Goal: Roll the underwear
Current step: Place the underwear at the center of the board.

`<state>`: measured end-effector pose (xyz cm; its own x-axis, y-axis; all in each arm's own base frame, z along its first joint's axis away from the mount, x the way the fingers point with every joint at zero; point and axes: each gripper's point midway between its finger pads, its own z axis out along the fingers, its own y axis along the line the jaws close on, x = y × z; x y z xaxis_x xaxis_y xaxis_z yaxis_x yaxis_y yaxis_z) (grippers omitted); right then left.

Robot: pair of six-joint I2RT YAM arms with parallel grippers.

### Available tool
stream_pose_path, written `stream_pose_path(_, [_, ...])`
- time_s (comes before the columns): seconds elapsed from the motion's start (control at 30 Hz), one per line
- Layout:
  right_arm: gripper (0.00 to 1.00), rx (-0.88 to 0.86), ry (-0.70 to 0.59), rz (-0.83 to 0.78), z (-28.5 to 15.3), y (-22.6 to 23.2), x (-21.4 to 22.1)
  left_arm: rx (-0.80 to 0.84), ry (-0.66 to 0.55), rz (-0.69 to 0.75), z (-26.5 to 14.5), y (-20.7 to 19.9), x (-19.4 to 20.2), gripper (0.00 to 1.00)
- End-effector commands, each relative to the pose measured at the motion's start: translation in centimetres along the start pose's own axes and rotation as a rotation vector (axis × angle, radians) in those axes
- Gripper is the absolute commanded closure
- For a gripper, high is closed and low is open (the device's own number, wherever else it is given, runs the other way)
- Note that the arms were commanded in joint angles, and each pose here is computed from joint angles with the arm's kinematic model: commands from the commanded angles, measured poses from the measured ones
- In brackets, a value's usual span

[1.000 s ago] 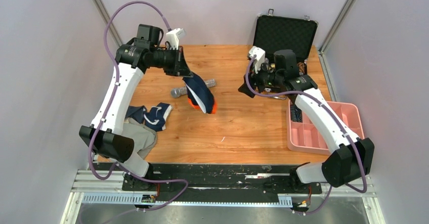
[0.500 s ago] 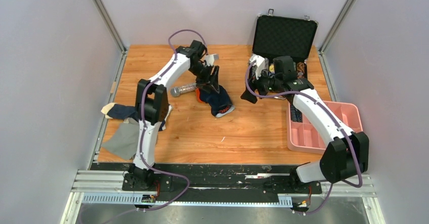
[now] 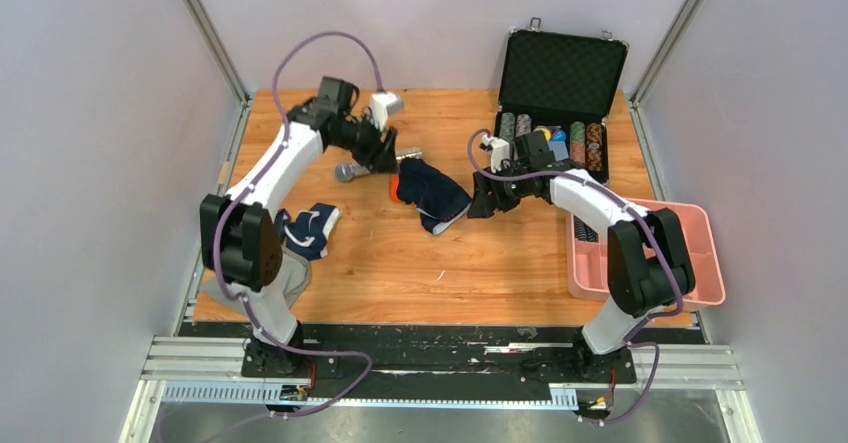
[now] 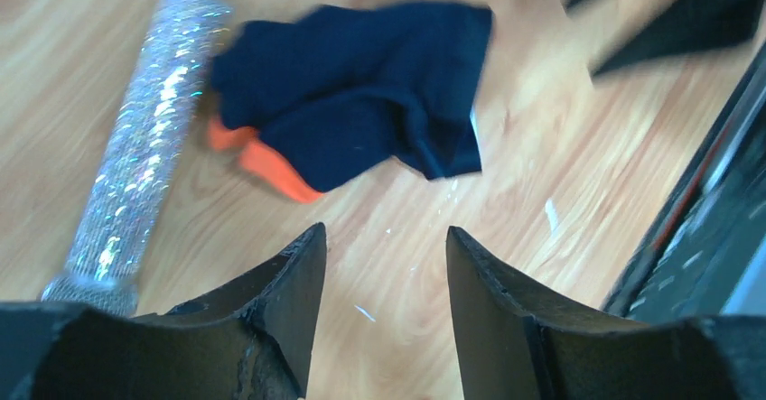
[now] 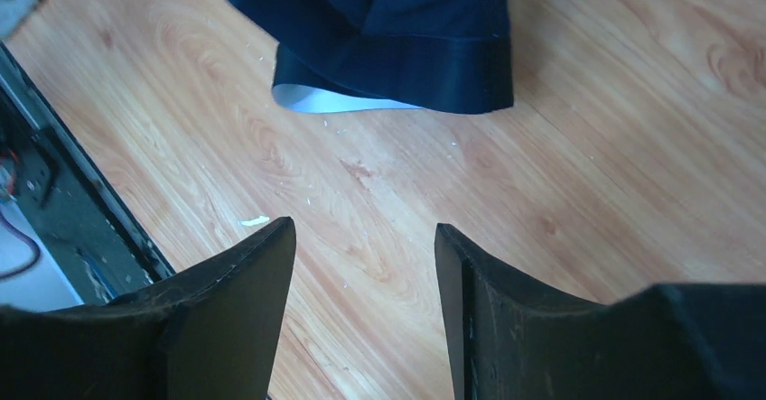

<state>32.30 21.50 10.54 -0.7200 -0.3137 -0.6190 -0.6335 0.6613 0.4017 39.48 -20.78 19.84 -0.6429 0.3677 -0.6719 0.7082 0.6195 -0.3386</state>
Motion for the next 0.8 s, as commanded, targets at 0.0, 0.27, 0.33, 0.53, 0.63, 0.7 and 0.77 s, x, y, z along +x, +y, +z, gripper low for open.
stream_pose_path(0.0, [0.41, 0.019, -0.084, 0.168, -0.6, -1.2, -2.4, 0.114, -0.153, 0.696, 2.0, -5.4, 0.5, 0.4])
stream_pose_path(0.27, [0.39, 0.035, -0.148, 0.139, -3.9, -0.8, -2.4, 0.173, -0.215, 1.37, 6.1, -6.4, 4.6, 0.41])
stream_pose_path(0.33, [0.39, 0.032, -0.148, 0.151, -4.4, -0.4, -1.9, 0.2, -0.254, 1.526, 7.0, -6.6, 5.1, 0.41])
stream_pose_path(0.53, [0.38, 0.023, -0.15, 0.171, -5.4, 0.4, -1.3, 0.279, -0.399, 1.842, 8.4, -7.8, 5.5, 0.37])
stream_pose_path(0.63, [0.38, 0.029, -0.168, 0.175, -5.8, 0.2, -1.6, 0.379, -0.384, 1.958, 8.6, -8.0, 6.4, 0.37])
stream_pose_path(0.7, [0.38, 0.036, -0.177, 0.179, -6.0, -0.1, -1.7, 0.481, -0.36, 2.003, 8.3, -7.9, 7.7, 0.37])
stream_pose_path(0.77, [0.37, 0.041, -0.185, 0.186, -6.2, -0.4, -1.8, 0.55, -0.342, 2.046, 8.0, -7.5, 8.7, 0.37])
